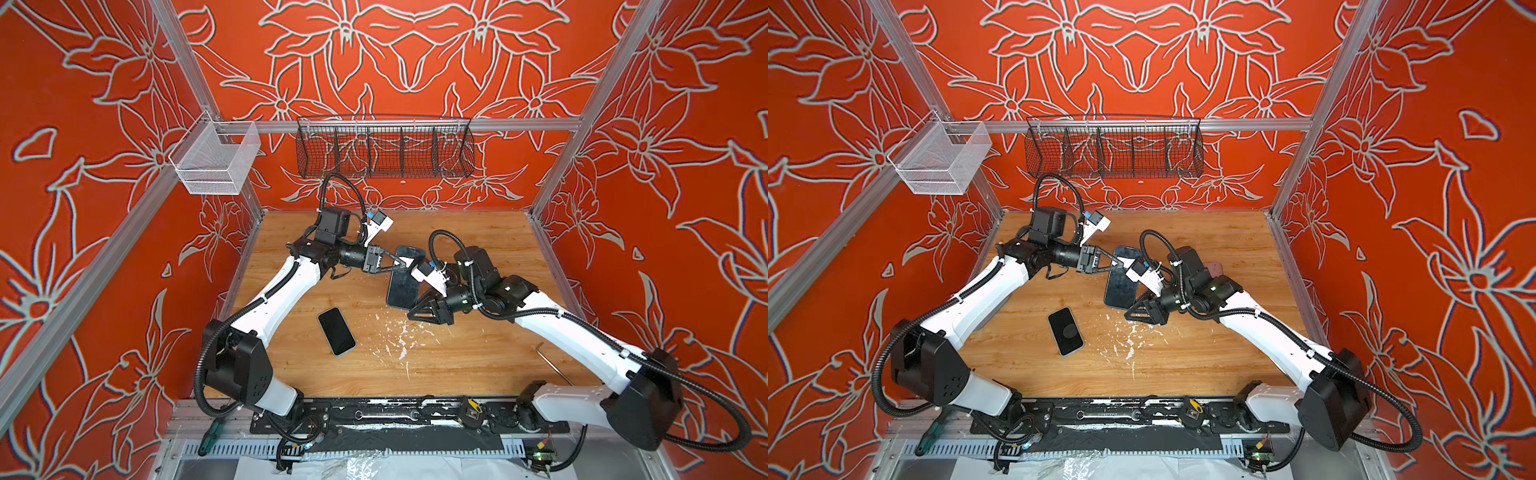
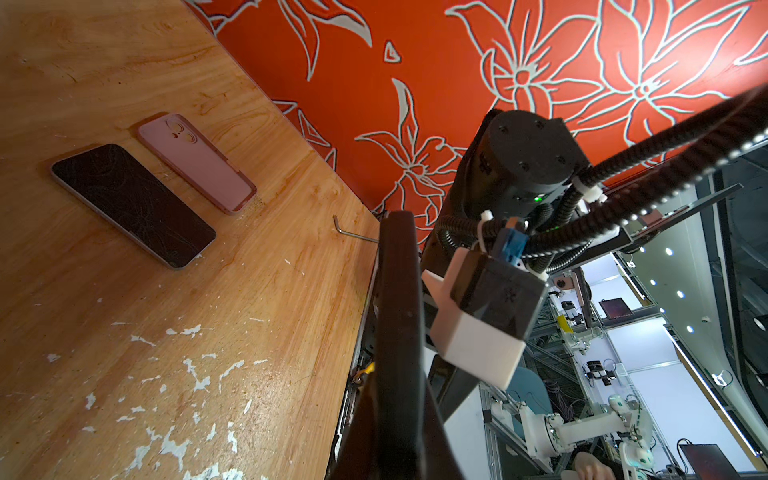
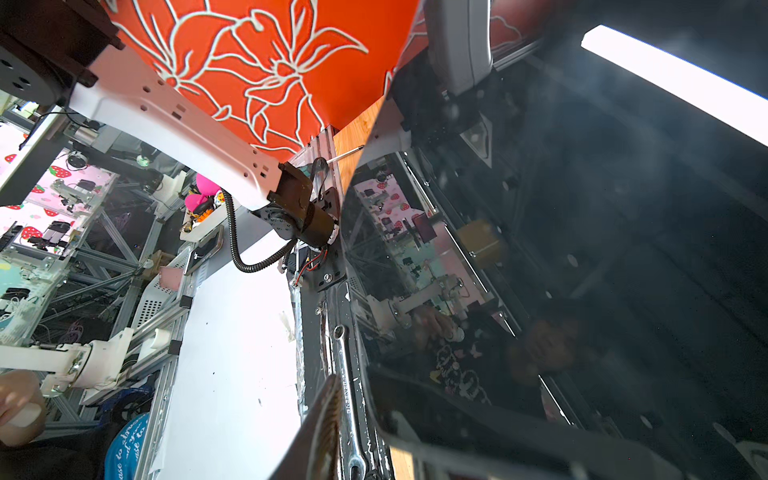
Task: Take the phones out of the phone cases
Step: 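Bring the open right gripper to the black phone held by the left gripper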
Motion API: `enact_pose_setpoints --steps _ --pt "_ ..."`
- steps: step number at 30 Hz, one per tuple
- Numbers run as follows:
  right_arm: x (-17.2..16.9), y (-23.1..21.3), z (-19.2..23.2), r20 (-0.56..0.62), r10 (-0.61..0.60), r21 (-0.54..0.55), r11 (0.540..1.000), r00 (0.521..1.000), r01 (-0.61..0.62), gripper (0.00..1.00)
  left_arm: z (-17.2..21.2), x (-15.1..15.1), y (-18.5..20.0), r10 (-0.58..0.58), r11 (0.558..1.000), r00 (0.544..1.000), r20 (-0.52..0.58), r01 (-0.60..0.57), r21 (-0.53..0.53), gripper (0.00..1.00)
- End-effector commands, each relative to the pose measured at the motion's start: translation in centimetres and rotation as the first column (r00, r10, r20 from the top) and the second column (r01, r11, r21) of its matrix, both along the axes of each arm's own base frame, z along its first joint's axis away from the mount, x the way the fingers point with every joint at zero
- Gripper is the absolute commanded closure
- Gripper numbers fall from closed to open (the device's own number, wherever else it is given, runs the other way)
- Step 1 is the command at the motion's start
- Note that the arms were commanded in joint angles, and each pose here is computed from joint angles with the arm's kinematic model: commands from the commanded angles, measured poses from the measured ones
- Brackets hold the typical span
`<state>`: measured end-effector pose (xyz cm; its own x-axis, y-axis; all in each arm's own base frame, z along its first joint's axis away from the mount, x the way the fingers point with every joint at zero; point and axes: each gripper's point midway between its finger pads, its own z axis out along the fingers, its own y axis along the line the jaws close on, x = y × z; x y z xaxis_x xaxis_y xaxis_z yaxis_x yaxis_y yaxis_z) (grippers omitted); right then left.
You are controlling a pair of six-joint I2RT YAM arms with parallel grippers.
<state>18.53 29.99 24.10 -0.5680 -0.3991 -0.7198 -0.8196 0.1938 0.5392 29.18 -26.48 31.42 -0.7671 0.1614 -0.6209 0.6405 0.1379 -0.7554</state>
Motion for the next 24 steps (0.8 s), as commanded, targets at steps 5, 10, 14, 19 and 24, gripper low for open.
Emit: enact_pose_setpoints --steps 5,10,14,19,24 --pt "-0.9 0.7 1.9 0.045 0.054 0.056 0.997 0.998 -0.056 0.78 1.9 0.1 -0.2 -0.003 0.999 0.996 0.085 0.006 -0.033 1.0" --pt "-1.0 0.6 2.4 0.061 0.055 0.065 0.996 0.997 -0.059 0.83 1.7 0.4 -0.3 -0.002 0.999 0.997 0.074 0.005 -0.033 1.0" --pt "-1.1 0.5 3.1 0.078 0.057 0.076 0.995 0.995 -0.063 0.88 1.5 0.7 -0.4 -0.003 0.999 0.998 0.062 0.005 -0.035 1.0" --pt "-1.1 0.3 3.5 0.109 0.049 0.082 0.995 0.993 -0.058 0.91 1.5 1.1 -0.5 0.001 0.999 0.999 0.037 0.001 -0.046 1.0" --pt "-1.1 0.4 3.8 0.125 0.047 0.096 0.994 0.991 -0.059 0.91 1.9 1.0 -0.5 0.01 0.998 0.999 0.041 -0.007 -0.063 1.0"
